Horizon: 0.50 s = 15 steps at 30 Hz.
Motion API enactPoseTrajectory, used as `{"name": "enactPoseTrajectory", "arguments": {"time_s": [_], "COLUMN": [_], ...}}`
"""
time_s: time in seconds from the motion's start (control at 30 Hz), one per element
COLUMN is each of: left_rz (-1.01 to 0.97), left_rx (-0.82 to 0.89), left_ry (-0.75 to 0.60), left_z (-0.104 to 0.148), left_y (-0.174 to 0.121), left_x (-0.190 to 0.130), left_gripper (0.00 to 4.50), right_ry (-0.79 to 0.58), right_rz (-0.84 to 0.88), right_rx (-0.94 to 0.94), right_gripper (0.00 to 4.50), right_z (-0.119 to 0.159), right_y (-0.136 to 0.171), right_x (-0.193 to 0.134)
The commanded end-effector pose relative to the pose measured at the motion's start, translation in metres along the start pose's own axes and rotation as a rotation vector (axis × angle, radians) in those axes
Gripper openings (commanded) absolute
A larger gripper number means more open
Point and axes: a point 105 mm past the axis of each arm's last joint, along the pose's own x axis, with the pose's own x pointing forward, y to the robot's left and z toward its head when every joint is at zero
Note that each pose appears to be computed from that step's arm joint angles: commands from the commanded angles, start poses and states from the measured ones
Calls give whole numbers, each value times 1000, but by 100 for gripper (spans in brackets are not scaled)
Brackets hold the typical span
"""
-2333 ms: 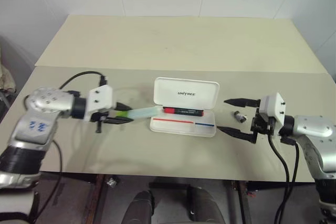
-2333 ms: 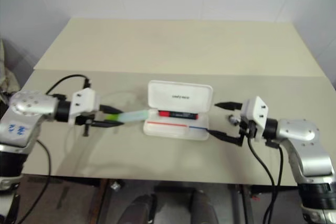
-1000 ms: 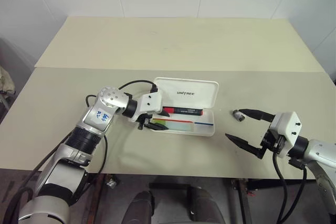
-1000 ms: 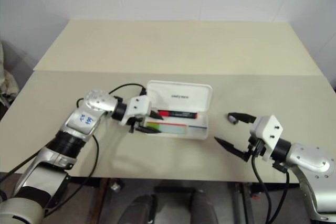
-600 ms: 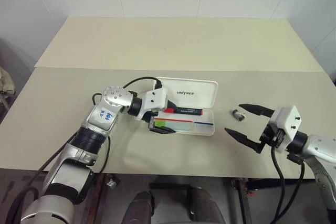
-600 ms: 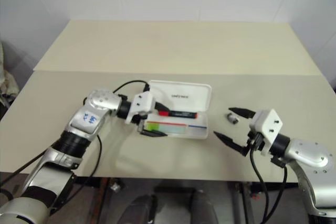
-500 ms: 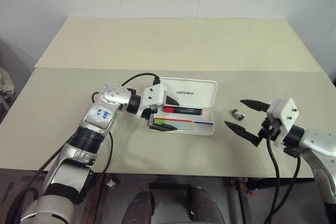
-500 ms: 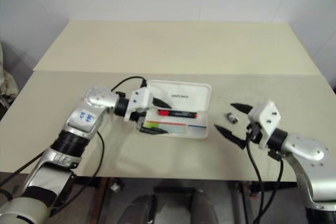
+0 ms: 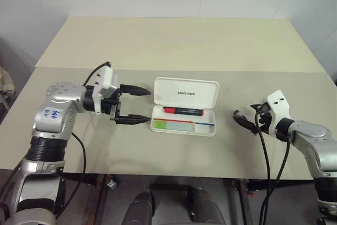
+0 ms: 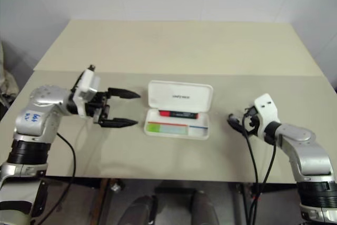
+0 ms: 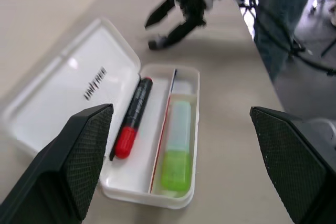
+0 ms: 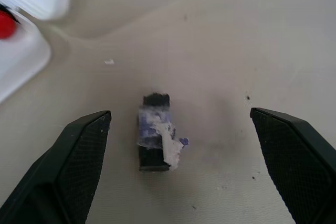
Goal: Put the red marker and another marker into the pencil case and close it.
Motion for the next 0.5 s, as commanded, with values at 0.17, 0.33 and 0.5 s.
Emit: {"name": "enactPoseTrajectory", "arguments": {"time_s": [0.17, 0.33, 0.5], "left_rz": [50, 67, 74], "left_rx": [62, 77, 83], "left_ry": [-58, -57, -54], "left_z": [25, 27, 26], "left_y": [-2, -4, -5], "left_x": [-13, -15, -15], "left_gripper": [450, 450, 450], "right_ry": [53, 68, 61], "right_rz": [70, 68, 60], "right_rx": [-16, -14, -35], "right_gripper": [387, 210, 42], "right_z": [-5, -10, -7], "right_y": [9, 6, 4], "right_x": [5, 4, 4]}}
